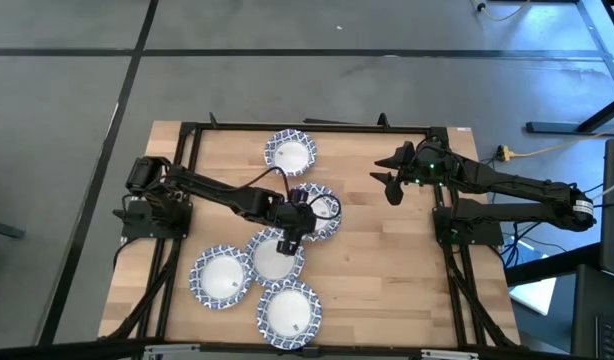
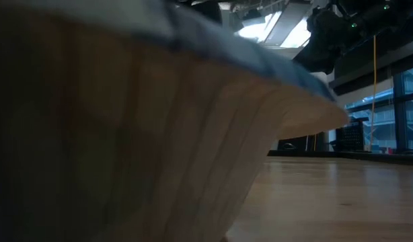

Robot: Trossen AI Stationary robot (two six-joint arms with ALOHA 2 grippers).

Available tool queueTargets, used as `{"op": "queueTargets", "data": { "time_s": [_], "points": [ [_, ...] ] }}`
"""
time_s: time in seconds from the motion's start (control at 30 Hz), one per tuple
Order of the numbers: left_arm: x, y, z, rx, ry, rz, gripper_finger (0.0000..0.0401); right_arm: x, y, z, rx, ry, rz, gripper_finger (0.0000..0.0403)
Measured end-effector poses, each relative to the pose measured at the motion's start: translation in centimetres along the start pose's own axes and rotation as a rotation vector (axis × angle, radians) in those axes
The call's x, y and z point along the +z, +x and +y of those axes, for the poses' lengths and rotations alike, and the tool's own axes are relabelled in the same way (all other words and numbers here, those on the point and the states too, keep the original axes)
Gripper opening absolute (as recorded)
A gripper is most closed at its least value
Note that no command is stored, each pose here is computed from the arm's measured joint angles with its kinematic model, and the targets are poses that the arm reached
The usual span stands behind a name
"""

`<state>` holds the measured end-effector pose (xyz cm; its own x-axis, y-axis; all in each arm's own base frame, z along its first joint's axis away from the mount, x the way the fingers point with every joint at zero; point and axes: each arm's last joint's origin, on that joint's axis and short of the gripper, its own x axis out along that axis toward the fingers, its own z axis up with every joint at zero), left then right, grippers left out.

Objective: Nest bowls inside each other
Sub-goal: Stack the blue patterned bowl on the stacked blue patterned bowls

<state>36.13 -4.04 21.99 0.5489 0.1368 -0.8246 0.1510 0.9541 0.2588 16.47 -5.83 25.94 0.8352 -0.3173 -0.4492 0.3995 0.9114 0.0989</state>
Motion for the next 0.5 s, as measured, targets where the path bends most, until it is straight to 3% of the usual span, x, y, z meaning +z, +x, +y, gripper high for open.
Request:
{"op": "queueTargets", "data": {
  "time_s": [0.13, 0.27, 0.4, 0.5],
  "points": [
    [0.2, -0.6, 1.0, 0.039, -0.026, -0.031, 0.0172, 0.0, 0.0, 0.0, 0.000, 0.000, 0.000, 0.0193],
    [0.5, -1.3, 1.7, 0.006, -0.050, -0.082, 0.0172, 0.0, 0.0, 0.0, 0.000, -0.002, 0.002, 0.0193],
    [0.7, -2.5, 2.1, -0.100, -0.058, -0.136, 0.0172, -0.1, 0.0, 0.0, -0.001, -0.005, 0.008, 0.0193],
    [0.4, -2.9, 2.6, -0.067, -0.065, -0.121, 0.0172, -0.1, 0.0, 0.0, -0.002, -0.021, 0.010, 0.0193]
  ]
}}
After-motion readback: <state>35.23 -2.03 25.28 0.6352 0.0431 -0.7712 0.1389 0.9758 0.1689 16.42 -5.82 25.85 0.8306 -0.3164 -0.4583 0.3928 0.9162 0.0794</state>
